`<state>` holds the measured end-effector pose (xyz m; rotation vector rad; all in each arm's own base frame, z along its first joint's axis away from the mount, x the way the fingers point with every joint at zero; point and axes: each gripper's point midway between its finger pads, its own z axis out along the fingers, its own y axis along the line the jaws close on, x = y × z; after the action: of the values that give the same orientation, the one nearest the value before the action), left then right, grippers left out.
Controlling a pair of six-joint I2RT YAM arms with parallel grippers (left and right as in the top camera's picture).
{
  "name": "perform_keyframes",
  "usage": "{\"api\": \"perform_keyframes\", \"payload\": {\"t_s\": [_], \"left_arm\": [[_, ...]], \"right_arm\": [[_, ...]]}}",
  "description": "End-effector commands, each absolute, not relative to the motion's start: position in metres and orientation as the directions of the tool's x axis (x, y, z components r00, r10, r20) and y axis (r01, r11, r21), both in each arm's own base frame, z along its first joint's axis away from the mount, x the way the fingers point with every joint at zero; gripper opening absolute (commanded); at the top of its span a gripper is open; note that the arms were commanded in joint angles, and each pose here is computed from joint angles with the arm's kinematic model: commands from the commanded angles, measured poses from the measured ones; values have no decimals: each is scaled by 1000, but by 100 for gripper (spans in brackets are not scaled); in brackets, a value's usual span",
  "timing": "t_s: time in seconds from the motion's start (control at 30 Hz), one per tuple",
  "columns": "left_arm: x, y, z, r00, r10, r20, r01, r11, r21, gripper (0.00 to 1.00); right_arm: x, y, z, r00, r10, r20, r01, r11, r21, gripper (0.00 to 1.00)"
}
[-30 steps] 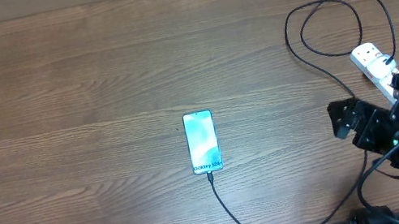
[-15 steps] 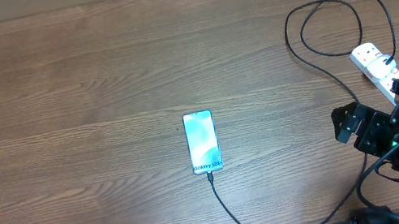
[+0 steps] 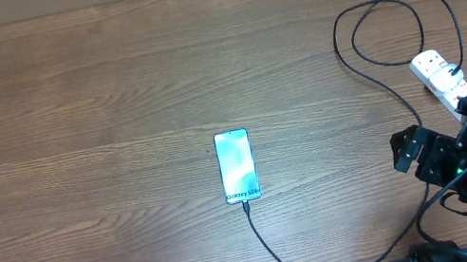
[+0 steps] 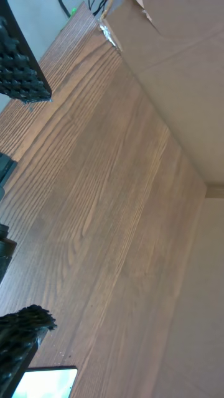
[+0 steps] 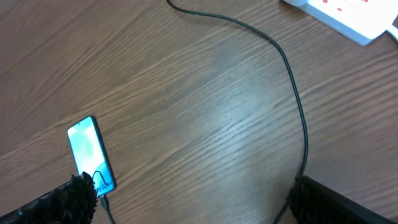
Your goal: Plug charger to phone and switch on socket
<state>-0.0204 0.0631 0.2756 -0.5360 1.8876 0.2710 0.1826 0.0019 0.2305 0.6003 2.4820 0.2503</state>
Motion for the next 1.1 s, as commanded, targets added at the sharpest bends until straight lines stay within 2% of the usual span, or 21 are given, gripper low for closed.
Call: {"api": "perform_keyframes", "payload": {"t_s": [0.0,0.13,0.17,0.47,0.7,0.87,1.07], "left_arm": [[-24,65,276,-279,-240,-930,-504,861,-71,100],[-24,65,276,-279,-240,-930,-504,861,-71,100],[-24,65,276,-279,-240,-930,-504,861,-71,100],[-24,65,276,-279,-240,-930,-504,861,-71,100],[-24,65,276,-279,-240,-930,-504,861,-71,100],[-24,65,276,-279,-240,-930,-504,861,-71,100],[-24,65,276,-279,-240,-930,-504,861,-71,100]], "right_arm": [[192,2,219,-733,445,-514,333,894,299,100],[211,6,213,-646,438,-625,261,896,359,100],[215,8,209,-592,435,-679,220,897,383,100],[216,8,213,-273,414,-868,56,908,416,100],[216,8,252,-6,396,-918,-66,916,396,100],[220,8,266,88,390,-917,-107,919,381,100],[229,8,258,142,387,-911,-137,919,369,100]]}}
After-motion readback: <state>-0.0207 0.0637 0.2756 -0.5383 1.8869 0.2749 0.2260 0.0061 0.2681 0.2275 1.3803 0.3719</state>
